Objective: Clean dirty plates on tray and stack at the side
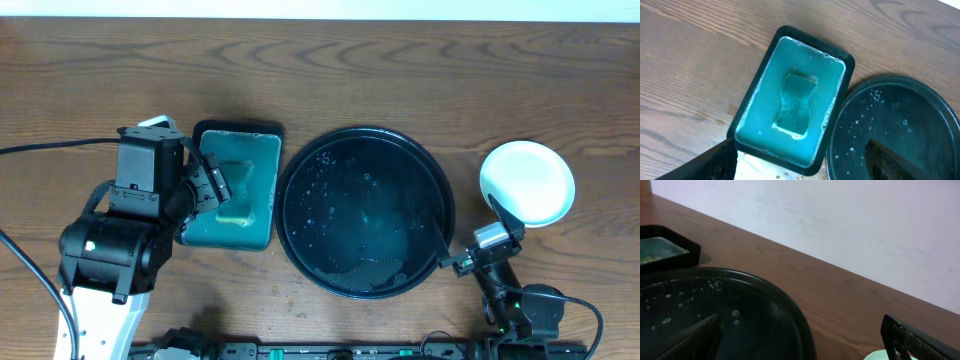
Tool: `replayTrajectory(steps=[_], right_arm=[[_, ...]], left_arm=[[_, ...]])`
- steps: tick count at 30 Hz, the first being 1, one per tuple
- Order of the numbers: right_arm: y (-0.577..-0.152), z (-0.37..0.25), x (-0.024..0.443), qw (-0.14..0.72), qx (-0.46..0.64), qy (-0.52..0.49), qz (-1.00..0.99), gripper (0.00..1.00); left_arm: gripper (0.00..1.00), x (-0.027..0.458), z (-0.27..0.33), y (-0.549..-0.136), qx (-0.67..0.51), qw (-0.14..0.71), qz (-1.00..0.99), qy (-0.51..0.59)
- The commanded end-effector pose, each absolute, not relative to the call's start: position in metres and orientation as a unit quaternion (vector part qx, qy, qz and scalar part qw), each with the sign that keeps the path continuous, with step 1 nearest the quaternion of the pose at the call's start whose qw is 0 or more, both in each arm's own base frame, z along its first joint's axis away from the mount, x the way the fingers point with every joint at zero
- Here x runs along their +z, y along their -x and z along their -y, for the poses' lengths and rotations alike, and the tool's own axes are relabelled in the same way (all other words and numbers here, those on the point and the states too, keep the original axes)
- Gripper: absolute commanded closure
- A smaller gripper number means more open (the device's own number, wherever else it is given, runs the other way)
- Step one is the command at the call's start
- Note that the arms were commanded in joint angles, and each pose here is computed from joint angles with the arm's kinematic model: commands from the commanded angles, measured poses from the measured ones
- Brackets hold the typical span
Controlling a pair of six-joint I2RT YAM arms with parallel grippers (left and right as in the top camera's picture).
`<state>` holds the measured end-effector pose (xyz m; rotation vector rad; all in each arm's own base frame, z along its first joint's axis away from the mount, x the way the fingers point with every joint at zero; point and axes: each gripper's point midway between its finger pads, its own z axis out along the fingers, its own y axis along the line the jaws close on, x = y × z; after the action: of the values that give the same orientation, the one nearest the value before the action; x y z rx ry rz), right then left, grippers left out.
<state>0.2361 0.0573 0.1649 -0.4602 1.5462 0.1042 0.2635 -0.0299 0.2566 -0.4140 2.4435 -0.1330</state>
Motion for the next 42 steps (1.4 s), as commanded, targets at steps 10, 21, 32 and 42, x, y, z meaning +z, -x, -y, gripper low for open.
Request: replayTrajectory(steps=[10, 21, 32, 42], right_arm=[[-0.237, -0.055, 0.164, 0.691, 0.039, 0.205, -0.692, 0.01], [-0.237, -0.055, 0.164, 0.691, 0.039, 0.205, -0.692, 0.01], [-0.237, -0.055, 0.164, 0.691, 0.039, 0.205, -0.692, 0.01], [-0.237, -0.055, 0.164, 0.691, 0.039, 0.205, -0.692, 0.01]], left_arm=[[0.19, 0.264, 0.024, -0.264, -0.037, 0.336, -0.928, 0.153], [0.19, 0.289, 0.033, -0.277, -0.104, 0.596, -0.792, 0.081], [0.18, 0.219, 0.003, -0.233, -0.093, 0.680, -0.719, 0.110], [0.19, 0.162, 0.004, -0.246, -0.091, 0.683, -0.716, 0.108]])
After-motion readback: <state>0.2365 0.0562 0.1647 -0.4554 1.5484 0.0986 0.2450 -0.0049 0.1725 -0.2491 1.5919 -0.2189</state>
